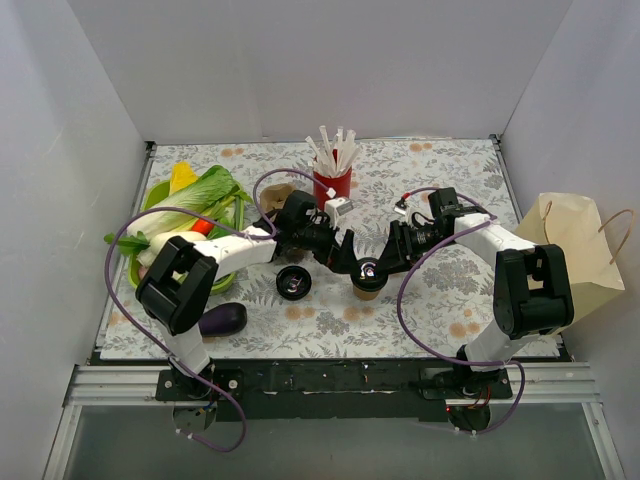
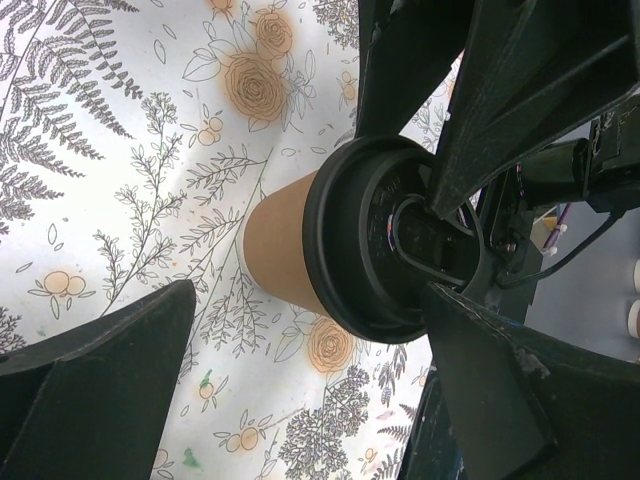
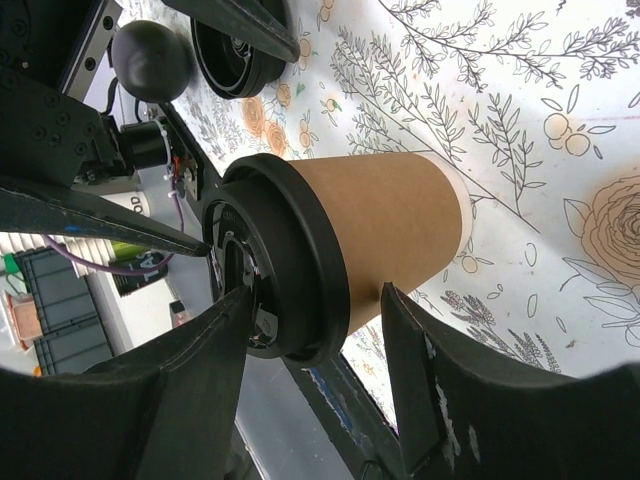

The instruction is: Pack the takeout coffee

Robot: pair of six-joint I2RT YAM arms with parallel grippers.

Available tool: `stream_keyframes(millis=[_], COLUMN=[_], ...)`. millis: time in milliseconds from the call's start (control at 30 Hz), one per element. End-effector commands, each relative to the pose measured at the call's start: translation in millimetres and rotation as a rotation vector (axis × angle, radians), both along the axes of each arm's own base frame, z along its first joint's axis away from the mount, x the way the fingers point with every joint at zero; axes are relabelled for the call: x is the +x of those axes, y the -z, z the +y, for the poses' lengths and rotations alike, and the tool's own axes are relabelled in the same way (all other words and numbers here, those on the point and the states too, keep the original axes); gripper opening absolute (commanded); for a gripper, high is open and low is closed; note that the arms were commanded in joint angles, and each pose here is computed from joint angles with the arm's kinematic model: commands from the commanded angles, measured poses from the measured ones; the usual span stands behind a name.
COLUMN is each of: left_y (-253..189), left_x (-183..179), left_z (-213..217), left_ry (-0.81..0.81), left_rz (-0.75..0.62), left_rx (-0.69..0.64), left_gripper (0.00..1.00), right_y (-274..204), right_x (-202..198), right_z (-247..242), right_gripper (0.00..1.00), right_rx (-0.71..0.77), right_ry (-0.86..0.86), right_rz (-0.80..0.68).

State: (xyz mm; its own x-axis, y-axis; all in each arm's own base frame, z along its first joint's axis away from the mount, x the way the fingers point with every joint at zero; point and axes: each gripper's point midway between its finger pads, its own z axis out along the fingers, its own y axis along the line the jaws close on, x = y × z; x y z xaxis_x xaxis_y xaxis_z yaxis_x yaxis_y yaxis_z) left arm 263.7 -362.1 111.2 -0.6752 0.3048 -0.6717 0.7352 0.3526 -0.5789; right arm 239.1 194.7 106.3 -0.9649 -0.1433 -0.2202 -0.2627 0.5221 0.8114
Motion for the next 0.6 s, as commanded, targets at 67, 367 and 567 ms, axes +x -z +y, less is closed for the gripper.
stream_keyframes(millis=[67,367,567], left_y=[-23.9,-27.1,-22.9], left_x=[-3.6,-17.1,-19.4], left_z=[8.7,20.2,18.7], left_ry=[0.005,0.068,0.094], left_rz=[-0.057,-0.048,-0.04], left_rx=[-0.023,-0.06,-0.065], left_gripper=[0.98,0.98,0.98], right_y=[-6.5,-39.1,-39.3], right_x=[8.3,10.1,18.7], right_z=[0.7,12.2,6.1], right_gripper=[0.62,0.7,0.76], right_rx=[-0.008,0.135,0.066], right_ry=[-0.015,-0.074,-0.091], right_rz=[-0.047,-0.153,-0.246])
